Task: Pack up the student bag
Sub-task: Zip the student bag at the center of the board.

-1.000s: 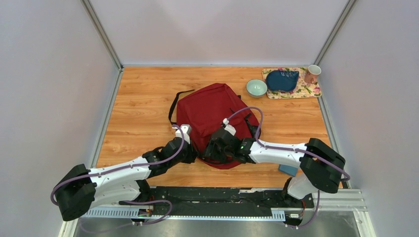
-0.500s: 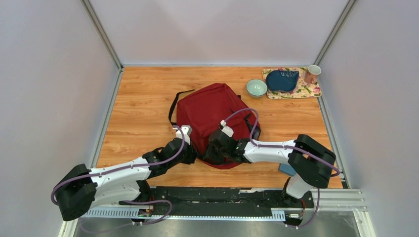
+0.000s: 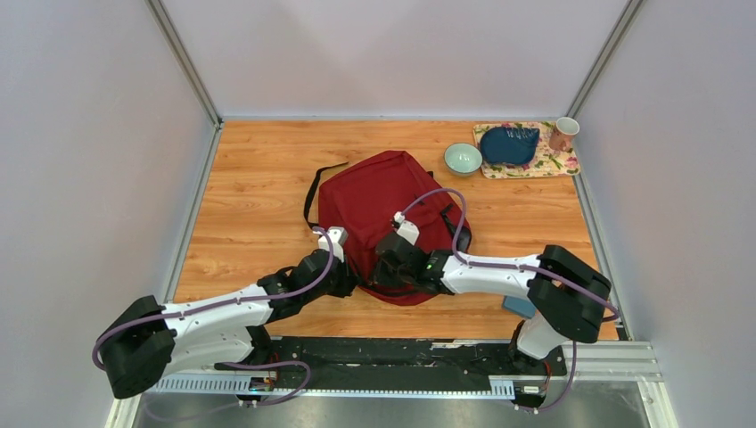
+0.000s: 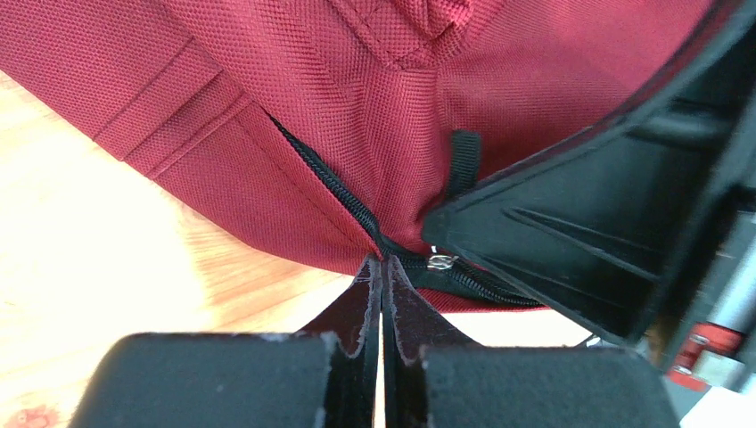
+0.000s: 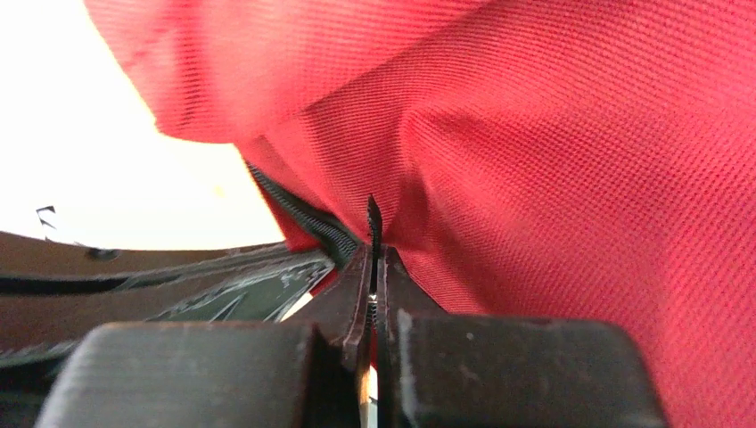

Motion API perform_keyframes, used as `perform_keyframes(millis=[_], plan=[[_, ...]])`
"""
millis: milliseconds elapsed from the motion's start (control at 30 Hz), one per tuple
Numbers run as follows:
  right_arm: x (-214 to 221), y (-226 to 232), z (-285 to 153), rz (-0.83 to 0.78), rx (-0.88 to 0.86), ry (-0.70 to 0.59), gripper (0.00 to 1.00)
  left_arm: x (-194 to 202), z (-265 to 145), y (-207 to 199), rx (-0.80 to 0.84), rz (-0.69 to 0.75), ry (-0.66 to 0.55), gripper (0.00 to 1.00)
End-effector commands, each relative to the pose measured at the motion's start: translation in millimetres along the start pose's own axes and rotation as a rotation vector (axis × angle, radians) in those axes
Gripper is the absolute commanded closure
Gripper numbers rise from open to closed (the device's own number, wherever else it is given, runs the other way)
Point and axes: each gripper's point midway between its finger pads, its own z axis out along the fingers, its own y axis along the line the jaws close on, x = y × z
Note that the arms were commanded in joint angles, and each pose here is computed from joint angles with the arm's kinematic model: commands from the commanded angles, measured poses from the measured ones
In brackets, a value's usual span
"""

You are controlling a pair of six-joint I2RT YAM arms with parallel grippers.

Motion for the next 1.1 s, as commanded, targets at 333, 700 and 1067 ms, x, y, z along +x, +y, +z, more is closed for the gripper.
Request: perform_keyframes(millis=[333, 700, 1067], plan=[[-24.0, -2.8, -57.8, -0.197, -0.015, -0.211, 1.00, 14.5, 5.5, 2.7, -0.006, 0.013, 0.050, 1.00], [-37.4, -33.8, -86.2, -0.206, 0.025, -0.322, 1.00, 12.1, 0.8, 25.4, -0.113, 0.022, 0.020, 1.00], [-53.1, -66.5, -114.9, -0.159, 0.054, -0.431, 1.00, 6.5, -13.6, 52.3, -0.225, 0.053, -0.009, 1.00]])
